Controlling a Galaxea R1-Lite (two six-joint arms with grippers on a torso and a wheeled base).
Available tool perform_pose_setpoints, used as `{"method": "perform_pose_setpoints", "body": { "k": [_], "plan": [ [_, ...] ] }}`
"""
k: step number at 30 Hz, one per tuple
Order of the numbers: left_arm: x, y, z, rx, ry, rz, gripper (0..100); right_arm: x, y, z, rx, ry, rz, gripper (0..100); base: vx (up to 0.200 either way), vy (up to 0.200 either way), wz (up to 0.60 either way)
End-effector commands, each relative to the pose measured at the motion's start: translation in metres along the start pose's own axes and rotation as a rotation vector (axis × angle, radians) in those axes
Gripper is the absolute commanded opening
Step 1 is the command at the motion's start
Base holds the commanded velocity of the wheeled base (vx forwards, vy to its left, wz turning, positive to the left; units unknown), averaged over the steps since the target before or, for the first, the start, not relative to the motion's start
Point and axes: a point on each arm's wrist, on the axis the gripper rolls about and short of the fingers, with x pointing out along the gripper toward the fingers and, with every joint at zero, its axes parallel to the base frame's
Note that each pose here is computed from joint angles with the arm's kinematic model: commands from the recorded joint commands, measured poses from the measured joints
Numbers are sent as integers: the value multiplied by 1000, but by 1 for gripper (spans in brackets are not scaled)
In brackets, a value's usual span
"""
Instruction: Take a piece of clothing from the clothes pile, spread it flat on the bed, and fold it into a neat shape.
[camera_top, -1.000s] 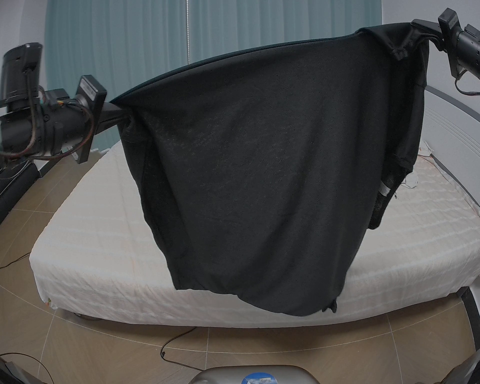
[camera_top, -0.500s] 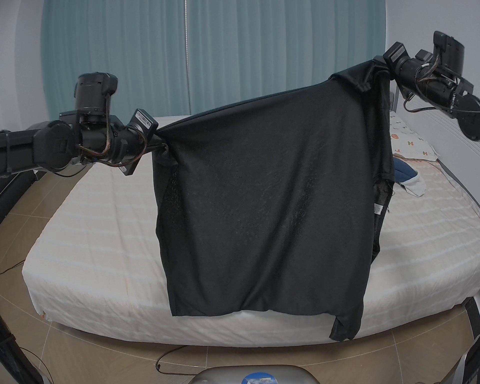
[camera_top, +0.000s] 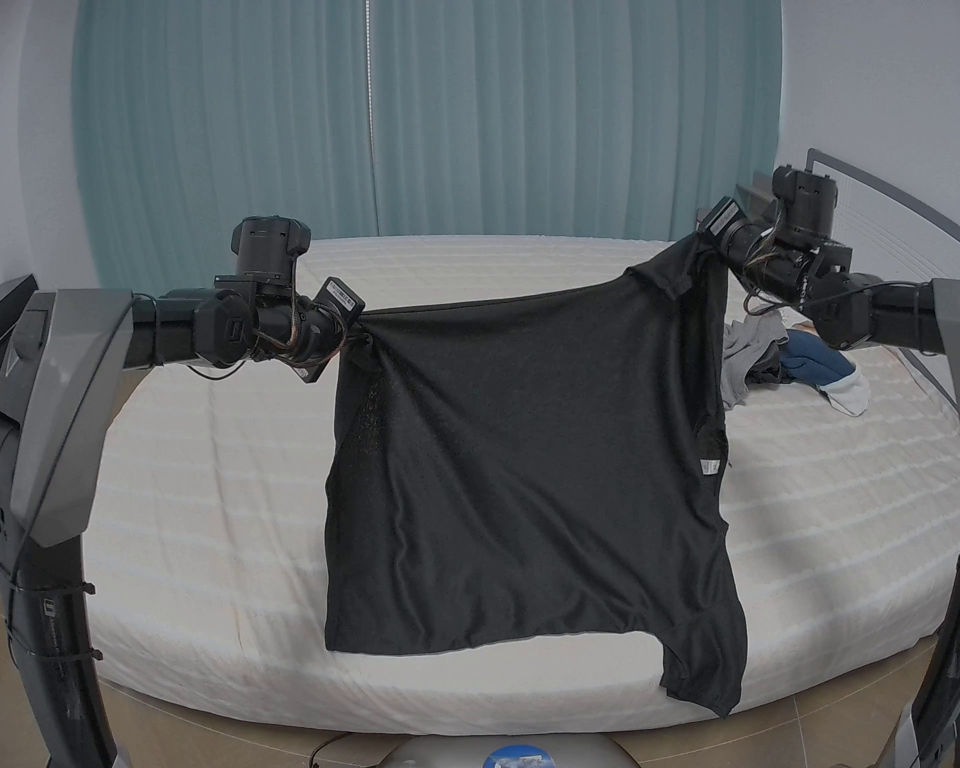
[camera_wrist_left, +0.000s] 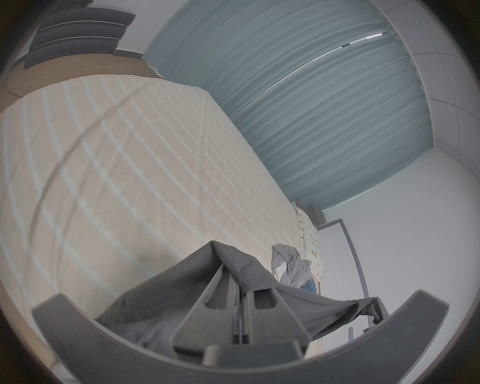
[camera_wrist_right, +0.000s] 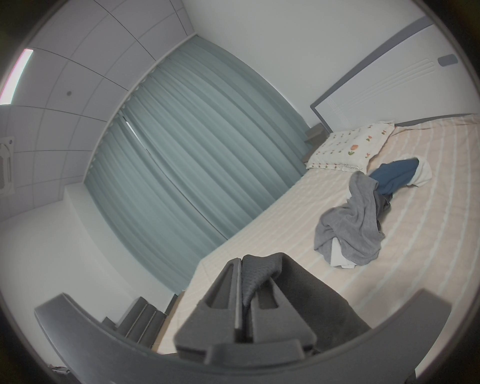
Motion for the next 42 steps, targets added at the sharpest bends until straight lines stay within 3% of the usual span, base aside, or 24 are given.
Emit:
{"method": "perform_pose_setpoints", "body": {
  "k": [1,10,15,16,17,26,34,37,42],
  "plan": [
    [36,20,-12,-5,24,41,0,28,-36,-39,-10,57,-92,0,0,0,0],
    [73,50,-32,-6,45,112,0,61,-88,-102,-16,84,-141,0,0,0,0],
    [82,59,-39,-9,67,128,0,68,-108,-121,-23,113,-179,0,0,0,0],
    [84,62,-41,-8,72,130,100,70,-113,-123,-24,117,-189,0,0,0,0],
    [86,64,-42,-9,75,135,100,70,-115,-126,-25,124,-193,100,0,0,0],
    [98,81,-51,-10,82,186,100,71,-140,-132,-27,154,-257,100,0,0,0],
    [107,104,-57,-9,56,301,100,57,-166,-124,-34,233,-364,100,0,0,0],
    [106,106,-53,-14,50,303,100,53,-168,-118,-33,234,-372,100,0,0,0],
    [106,100,-46,-6,-5,252,100,31,-168,-90,13,296,-314,100,0,0,0]
  ]
}}
